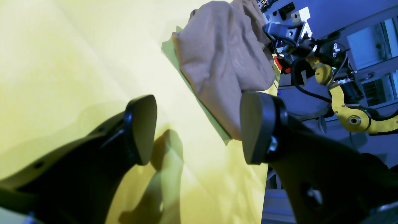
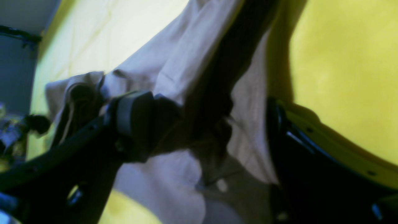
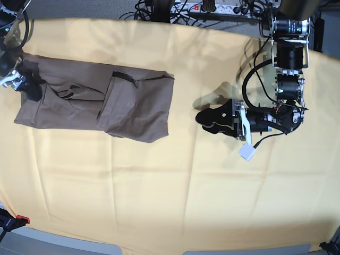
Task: Fold the T-shirt properly
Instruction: 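Release the collar end and move the right gripper to the folded bundle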
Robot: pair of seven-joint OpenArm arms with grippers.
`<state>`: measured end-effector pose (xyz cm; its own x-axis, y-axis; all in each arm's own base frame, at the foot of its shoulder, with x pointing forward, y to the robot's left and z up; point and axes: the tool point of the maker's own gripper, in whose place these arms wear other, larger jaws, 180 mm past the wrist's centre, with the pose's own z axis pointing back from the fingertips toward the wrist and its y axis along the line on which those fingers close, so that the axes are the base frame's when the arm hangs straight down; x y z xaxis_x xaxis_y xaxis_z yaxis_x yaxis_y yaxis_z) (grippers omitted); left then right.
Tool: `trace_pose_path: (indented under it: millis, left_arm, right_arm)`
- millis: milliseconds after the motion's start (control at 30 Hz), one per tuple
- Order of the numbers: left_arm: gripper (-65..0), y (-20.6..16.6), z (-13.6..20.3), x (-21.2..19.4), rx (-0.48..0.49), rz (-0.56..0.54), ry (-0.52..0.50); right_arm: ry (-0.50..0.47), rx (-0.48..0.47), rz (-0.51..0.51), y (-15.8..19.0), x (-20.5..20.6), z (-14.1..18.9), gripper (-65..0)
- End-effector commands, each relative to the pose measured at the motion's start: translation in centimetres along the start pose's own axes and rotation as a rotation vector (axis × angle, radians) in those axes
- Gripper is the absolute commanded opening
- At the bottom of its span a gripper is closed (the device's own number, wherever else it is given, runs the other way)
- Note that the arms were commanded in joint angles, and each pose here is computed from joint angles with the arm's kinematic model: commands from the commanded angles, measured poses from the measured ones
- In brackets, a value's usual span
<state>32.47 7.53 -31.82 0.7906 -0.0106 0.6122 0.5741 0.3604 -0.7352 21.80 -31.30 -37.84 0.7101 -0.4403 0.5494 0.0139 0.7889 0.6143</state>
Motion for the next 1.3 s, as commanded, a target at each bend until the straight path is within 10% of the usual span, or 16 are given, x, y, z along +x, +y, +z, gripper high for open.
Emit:
trace_pose_path:
  millis: [0,1000,1067,1200,1267]
  left_arm:
    - [-21.5,-0.8,0.4,2.0,-0.02,-0.044,-0.039]
    - [-21.5,-0.7,0.4,1.9,-0.017,-0.044,-0.035]
    - [-21.5,-0.7,0.4,1.9,-0.017,-0.044,-0.035]
    - [-21.5,-0.7,0.4,1.9,-0.017,-0.044,-0.036]
    - [-21.5,-0.7,0.4,1.9,-0.018,-0.044,-0.037]
  right_arm:
    - [0.044,-0.007,0.009,-0.1,-0.4,0.3,-17.0]
    - [0.005,0.047,-0.013,0.9,0.1,0.2,-17.7]
    - [-0.002,0.046,-0.013,0.9,0.2,0.2,-26.4]
    - [-0.02,-0.007,0.008,-0.1,0.8,0.3,-63.4]
    - [-0.04,-0.044,0.029,-0.8,1.4,0.4,-65.0]
